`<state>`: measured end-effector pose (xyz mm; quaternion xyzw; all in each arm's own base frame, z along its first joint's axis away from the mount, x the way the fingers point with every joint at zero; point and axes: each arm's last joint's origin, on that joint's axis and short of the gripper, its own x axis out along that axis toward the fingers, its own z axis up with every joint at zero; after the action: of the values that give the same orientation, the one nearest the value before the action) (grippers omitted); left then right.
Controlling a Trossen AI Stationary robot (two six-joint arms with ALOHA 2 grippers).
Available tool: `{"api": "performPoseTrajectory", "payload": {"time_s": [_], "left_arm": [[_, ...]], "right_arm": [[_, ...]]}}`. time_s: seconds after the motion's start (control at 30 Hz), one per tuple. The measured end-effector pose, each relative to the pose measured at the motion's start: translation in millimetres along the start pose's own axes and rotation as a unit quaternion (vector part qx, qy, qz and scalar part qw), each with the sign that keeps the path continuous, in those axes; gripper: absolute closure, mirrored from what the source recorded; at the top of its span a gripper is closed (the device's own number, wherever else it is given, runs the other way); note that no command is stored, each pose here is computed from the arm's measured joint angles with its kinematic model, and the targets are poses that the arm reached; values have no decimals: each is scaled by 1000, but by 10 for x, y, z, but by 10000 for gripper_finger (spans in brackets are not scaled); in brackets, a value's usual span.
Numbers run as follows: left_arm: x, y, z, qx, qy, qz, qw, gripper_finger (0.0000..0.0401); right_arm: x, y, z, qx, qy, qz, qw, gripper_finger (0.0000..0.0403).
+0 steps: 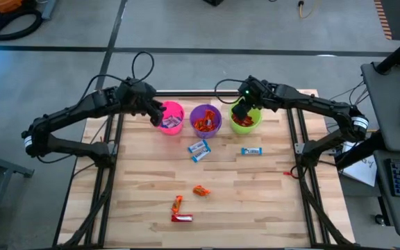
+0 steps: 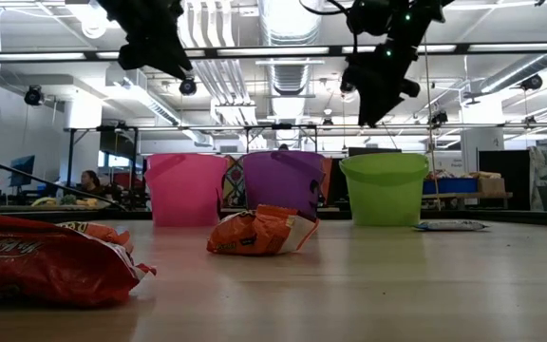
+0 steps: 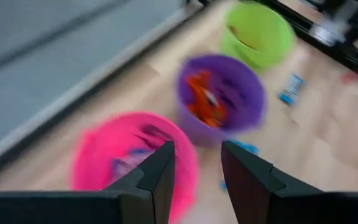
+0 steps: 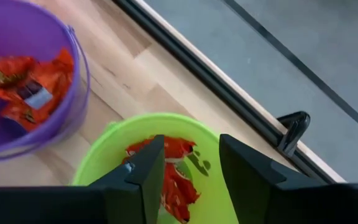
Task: Organize candy in baskets
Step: Put the orange chocolate into the violet bucket
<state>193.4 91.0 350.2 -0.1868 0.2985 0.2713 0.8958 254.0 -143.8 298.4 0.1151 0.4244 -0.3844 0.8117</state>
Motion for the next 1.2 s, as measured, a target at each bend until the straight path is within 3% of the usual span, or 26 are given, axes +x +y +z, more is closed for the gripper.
{"api": "performPoseTrajectory", "payload": {"time_s": [0.1,0.23,0.43,0.6,0.73,0.83,0.97,1.2], "left_arm": [[-12,-59,-79,4,52,-72,996,286],[-24,-199,-252,16,132,-157,978,286],[-17,-498,-535,16,203,-200,958,286],[19,-739,-826,-10,254,-183,950,286],[63,-936,-1035,-40,250,-181,950,286],[125,-1065,-1190,-81,240,-177,951,286],[241,-1150,-1396,-153,271,-130,941,286],[355,-1392,-1610,-200,319,-88,922,286]], "right_arm": [[-61,-6,68,4,-13,5,1000,257],[-135,-10,145,9,-27,17,999,255],[-206,-6,205,40,-32,44,998,257],[-251,61,202,81,-15,95,992,252],[-284,148,188,93,-11,115,989,246],[-305,204,175,88,-11,122,988,240],[-328,267,159,81,-10,130,988,231],[-345,312,146,56,-12,135,989,218]]}}
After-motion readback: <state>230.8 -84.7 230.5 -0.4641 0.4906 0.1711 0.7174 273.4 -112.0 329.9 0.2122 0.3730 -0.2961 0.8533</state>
